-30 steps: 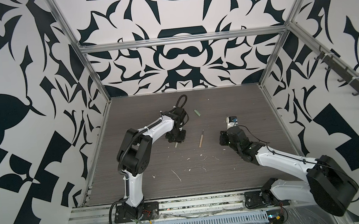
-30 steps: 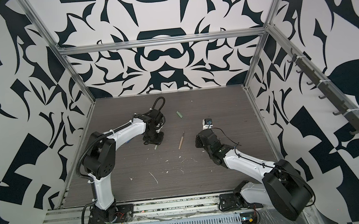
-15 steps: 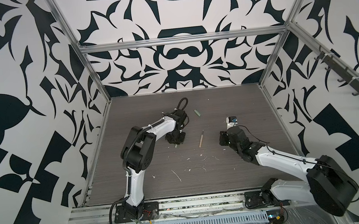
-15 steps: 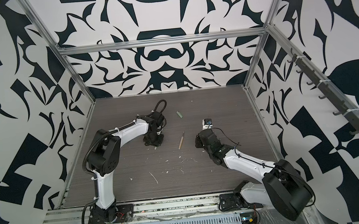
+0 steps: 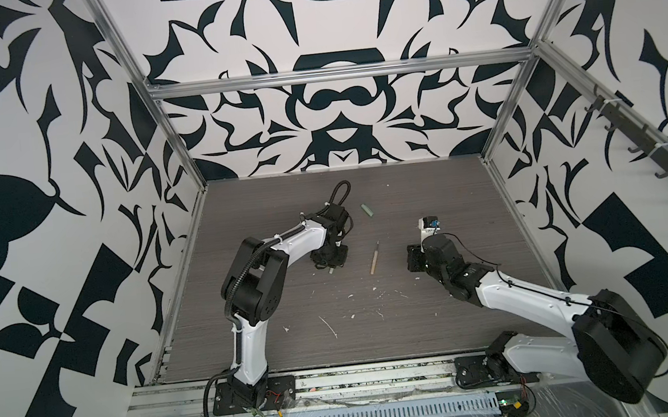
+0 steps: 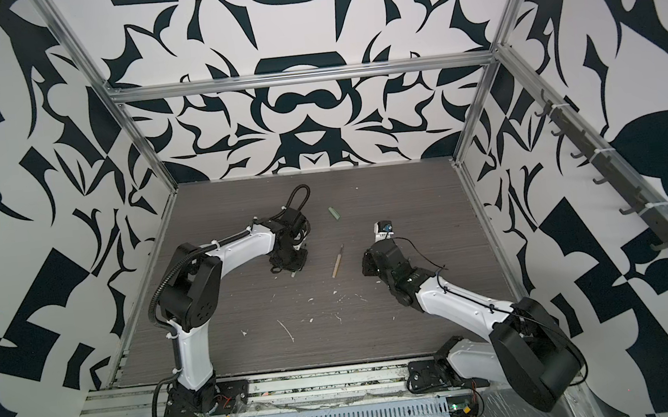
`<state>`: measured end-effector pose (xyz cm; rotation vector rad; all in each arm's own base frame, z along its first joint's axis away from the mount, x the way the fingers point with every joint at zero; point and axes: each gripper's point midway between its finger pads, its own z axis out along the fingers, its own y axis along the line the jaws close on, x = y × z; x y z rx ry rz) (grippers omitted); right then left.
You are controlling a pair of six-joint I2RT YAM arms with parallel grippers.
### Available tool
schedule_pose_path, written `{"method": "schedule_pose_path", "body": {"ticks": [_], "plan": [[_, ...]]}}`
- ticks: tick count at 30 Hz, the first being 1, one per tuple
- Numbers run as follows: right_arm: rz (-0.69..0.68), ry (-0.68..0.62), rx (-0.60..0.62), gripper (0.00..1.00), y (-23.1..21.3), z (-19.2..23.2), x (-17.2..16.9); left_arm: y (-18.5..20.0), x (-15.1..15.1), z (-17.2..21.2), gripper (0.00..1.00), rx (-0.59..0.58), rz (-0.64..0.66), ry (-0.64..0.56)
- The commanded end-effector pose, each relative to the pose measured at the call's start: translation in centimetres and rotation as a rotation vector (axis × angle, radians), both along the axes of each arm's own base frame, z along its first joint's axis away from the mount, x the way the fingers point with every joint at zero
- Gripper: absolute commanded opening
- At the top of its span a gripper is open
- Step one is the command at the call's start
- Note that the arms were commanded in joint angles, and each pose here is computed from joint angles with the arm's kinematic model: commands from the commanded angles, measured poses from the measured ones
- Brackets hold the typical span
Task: Insert the pens into the pen caps
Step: 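Lift the light green pen with the left gripper while the right gripper approaches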
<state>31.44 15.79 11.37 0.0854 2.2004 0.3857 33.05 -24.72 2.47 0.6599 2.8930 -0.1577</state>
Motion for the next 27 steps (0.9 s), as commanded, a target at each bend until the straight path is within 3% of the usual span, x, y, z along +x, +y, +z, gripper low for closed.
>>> {"method": "schedule_pose_path", "body": {"ticks": [1,10,14,18,21,27], "plan": [[0.026,-0.056,0.035,0.19,0.8,2.4,0.6,-1.3,-0.1,2.5,0.08,-0.088,-0.011,-0.041],[0.202,-0.018,0.152,0.28,4.6,4.4,0.2,-3.2,-0.7,6.8,0.10,-0.220,-0.039,-0.124],[0.320,-0.013,0.228,0.38,6.8,8.4,-0.5,-4.7,-1.5,9.7,0.09,-0.314,-0.090,-0.219],[0.399,-0.113,0.407,0.44,8.2,13.7,-1.5,-5.0,-1.7,12.8,0.06,-0.373,-0.117,-0.389],[0.378,-0.103,0.419,0.45,8.2,15.4,-1.3,-5.1,-2.2,14.9,0.05,-0.440,-0.116,-0.441],[0.475,-0.076,0.462,0.49,10.4,17.3,-1.0,-6.1,-3.6,17.8,0.05,-0.586,-0.161,-0.482]]}}
